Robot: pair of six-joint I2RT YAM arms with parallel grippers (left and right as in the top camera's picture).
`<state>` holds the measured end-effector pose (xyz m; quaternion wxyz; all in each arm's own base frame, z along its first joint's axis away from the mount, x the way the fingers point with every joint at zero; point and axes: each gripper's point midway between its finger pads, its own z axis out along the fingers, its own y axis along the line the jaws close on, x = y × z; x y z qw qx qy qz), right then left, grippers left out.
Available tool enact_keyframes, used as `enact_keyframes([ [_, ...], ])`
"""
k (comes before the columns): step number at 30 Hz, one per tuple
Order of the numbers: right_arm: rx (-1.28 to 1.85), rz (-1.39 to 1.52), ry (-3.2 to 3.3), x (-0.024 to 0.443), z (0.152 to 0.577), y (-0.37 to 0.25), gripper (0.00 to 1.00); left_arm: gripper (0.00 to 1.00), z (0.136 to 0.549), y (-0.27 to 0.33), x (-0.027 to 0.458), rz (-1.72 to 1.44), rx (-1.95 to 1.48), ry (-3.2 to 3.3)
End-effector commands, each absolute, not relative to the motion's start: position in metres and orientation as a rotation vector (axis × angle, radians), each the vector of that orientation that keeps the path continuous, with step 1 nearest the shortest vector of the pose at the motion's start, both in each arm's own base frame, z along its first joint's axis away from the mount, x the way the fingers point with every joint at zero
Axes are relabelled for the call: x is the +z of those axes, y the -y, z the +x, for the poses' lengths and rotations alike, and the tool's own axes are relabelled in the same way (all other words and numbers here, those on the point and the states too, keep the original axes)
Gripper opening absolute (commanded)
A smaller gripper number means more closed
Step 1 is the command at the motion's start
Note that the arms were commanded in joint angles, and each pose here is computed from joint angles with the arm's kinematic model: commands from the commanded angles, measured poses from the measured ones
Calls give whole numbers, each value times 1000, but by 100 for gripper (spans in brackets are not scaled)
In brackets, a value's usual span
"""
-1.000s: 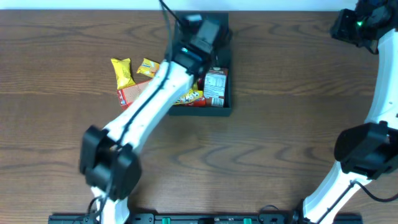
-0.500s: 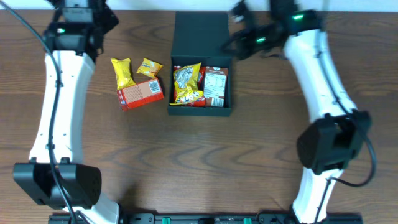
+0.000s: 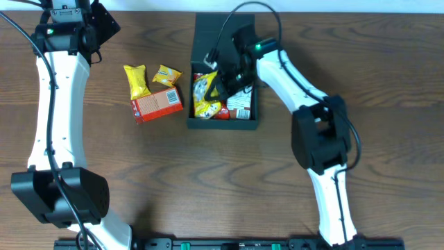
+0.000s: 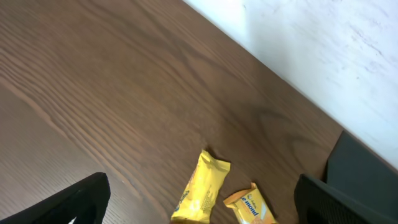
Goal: Pack container
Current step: 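Press the snacks down inside the black box with the right gripper, then retract the right gripper to the top right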
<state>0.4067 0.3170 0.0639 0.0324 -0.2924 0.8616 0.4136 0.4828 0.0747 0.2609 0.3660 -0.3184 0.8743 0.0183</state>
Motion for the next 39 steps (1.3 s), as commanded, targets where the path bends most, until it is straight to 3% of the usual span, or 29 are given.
enact_keyframes([
  [1,1302,-882,-2714,49,396,-321,2,96,483,-75,257,-770,67,-2278],
  [6,1067,-818,-2838,30,405,-300,2,96,483,-75,257,-769,66,-2279],
  [12,1044,-740,-2876,35,411,-289,2,96,480,-74,255,-772,69,-2291],
  [22,776,-824,-2595,152,448,-278,1,96,480,-75,254,-772,70,-2293],
  [27,1005,-1004,-2419,191,421,-304,2,96,480,-75,255,-772,70,-2293],
  [39,1138,-1057,-2598,92,405,-328,2,97,480,-75,255,-759,76,-2296],
])
